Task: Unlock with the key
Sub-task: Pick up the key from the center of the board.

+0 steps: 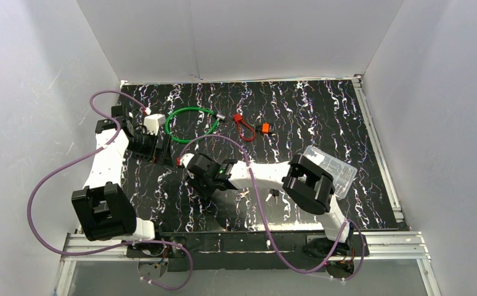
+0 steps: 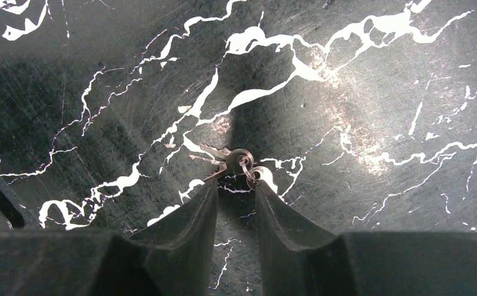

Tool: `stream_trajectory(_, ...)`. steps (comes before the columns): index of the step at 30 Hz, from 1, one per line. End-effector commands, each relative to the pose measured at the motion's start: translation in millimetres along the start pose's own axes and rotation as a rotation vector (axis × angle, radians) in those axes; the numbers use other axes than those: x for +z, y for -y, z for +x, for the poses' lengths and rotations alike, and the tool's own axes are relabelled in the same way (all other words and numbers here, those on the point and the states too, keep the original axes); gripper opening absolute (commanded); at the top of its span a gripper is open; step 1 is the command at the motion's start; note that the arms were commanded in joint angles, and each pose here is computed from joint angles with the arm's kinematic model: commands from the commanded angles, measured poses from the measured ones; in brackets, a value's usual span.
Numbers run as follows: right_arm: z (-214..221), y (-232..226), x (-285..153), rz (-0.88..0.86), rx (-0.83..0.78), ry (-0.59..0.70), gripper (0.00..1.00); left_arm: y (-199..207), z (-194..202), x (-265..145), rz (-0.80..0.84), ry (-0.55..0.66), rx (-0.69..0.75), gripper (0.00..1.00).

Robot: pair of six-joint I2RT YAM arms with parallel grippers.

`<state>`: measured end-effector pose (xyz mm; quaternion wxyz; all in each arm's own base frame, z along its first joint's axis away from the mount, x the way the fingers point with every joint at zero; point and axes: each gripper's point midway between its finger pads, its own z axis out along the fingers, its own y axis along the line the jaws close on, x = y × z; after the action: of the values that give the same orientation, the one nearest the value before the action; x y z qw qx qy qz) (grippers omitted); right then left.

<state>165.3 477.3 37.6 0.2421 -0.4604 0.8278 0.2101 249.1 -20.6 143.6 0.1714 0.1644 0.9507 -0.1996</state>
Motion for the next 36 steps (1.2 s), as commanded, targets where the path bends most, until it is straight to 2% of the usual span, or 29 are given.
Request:
stream_trajectory(1,-23,-7,0,-0.021,-0.002,0.05,0.35,6,9,-5,0.002,-0.003,0.019,0.98)
stream_trajectory(11,-33,-2,-4,-0.003,-0.021,0.064,0.35,4,14,-2,0.003,-0.019,0.034,0.98)
stream_trajectory(27,-13,1,10,-0.012,0.018,0.017,0.34,4,11,-8,-0.014,0.001,0.066,0.98)
stream_trajectory(32,-7,2,12,-0.016,0.03,0.007,0.25,5,7,-10,-0.01,0.01,0.067,0.98)
stream_trajectory(33,-7,2,12,-0.016,0.033,0.007,0.2,6,7,-10,-0.007,0.011,0.068,0.98)
stream_trajectory(35,-8,3,9,-0.014,0.04,0.009,0.04,6,6,-10,-0.005,0.016,0.071,0.98)
stream_trajectory(36,-9,4,7,-0.012,0.044,0.011,0.01,6,5,-11,-0.002,0.017,0.073,0.98)
